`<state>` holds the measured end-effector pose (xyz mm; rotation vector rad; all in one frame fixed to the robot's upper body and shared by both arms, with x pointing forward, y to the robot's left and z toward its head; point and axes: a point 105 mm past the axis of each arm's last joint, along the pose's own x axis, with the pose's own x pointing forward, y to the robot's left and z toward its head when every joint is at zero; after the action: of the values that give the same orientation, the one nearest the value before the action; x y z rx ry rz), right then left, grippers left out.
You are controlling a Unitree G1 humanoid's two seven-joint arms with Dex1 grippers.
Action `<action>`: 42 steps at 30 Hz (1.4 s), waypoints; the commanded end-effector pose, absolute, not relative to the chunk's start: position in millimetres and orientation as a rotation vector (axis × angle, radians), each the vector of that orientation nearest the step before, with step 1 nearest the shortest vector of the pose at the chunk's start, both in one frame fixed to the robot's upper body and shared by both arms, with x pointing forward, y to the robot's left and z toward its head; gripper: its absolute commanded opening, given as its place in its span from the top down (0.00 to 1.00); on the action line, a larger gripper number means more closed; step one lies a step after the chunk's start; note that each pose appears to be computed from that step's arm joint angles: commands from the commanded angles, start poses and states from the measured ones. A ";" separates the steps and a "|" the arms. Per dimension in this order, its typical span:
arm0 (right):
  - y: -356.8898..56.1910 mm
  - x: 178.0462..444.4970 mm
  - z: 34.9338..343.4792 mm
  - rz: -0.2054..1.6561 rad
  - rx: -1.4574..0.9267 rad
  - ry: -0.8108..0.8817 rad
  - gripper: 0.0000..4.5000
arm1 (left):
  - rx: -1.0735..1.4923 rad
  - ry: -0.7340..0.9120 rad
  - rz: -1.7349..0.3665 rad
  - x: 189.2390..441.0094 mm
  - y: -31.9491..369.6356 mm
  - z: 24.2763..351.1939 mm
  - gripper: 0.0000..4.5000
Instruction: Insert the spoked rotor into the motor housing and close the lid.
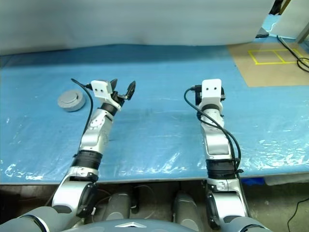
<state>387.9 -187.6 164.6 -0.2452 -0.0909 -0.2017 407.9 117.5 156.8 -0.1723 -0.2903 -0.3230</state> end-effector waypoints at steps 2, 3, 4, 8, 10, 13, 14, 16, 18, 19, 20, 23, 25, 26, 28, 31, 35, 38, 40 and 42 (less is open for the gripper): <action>-187.2 388.1 186.1 -0.206 -0.261 -0.164 0.21 | -0.161 -0.346 -0.331 408.1 115.3 172.1 0.01; -186.9 388.6 186.3 -0.204 -0.261 -0.164 0.21 | -0.160 -0.346 -0.331 408.2 115.5 172.2 0.01; -186.7 389.0 186.4 -0.202 -0.262 -0.164 0.21 | -0.160 -0.347 -0.330 408.1 115.7 172.3 0.01; -184.7 389.6 186.5 -0.194 -0.263 -0.165 0.21 | -0.152 -0.349 -0.326 407.6 116.6 171.7 0.01; -184.6 389.6 186.3 -0.193 -0.264 -0.164 0.21 | -0.139 -0.348 -0.319 407.3 118.3 170.8 0.01; -184.7 389.7 185.6 -0.191 -0.264 -0.162 0.21 | -0.136 -0.348 -0.315 407.2 119.4 170.2 0.01; -184.5 389.6 185.1 -0.190 -0.264 -0.161 0.21 | -0.135 -0.349 -0.314 407.2 119.7 170.3 0.01; -183.5 389.9 184.6 -0.187 -0.265 -0.159 0.21 | -0.133 -0.351 -0.310 407.4 120.4 170.6 0.01; -182.7 390.5 184.8 -0.185 -0.266 -0.159 0.21 | -0.123 -0.356 -0.308 407.6 120.5 171.4 0.01; -182.3 390.7 185.1 -0.183 -0.266 -0.160 0.21 | -0.112 -0.361 -0.310 407.2 120.2 172.0 0.01; -182.2 391.0 185.4 -0.182 -0.267 -0.160 0.21 | -0.100 -0.367 -0.314 406.9 119.4 172.6 0.01; -182.1 391.8 186.2 -0.180 -0.269 -0.162 0.21 | -0.098 -0.370 -0.318 406.3 117.4 172.1 0.01; -182.2 392.6 187.2 -0.178 -0.270 -0.164 0.21 | -0.099 -0.371 -0.318 406.5 116.9 171.9 0.01; -182.2 392.8 187.8 -0.178 -0.271 -0.165 0.21 | -0.101 -0.371 -0.317 406.6 117.1 171.9 0.01; -181.9 393.3 188.8 -0.175 -0.273 -0.167 0.21 | -0.105 -0.372 -0.310 407.1 118.0 171.8 0.01; -181.1 394.1 189.3 -0.170 -0.276 -0.168 0.21 | -0.110 -0.373 -0.305 407.1 118.5 171.8 0.01; -179.6 395.3 190.5 -0.164 -0.278 -0.171 0.21 | -0.112 -0.374 -0.298 406.5 119.9 170.7 0.01; -179.4 395.8 190.4 -0.161 -0.278 -0.172 0.21 | -0.112 -0.374 -0.295 406.1 120.6 170.4 0.01; -178.9 396.2 190.4 -0.159 -0.279 -0.172 0.21 | -0.112 -0.375 -0.292 406.2 121.1 170.7 0.01; -178.2 396.6 190.8 -0.157 -0.279 -0.174 0.21 | -0.110 -0.376 -0.291 406.5 121.5 171.1 0.01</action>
<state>396.0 -181.5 172.2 -0.2657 -0.1069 -0.1616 407.9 121.0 156.4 -0.1186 -0.3177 -0.2918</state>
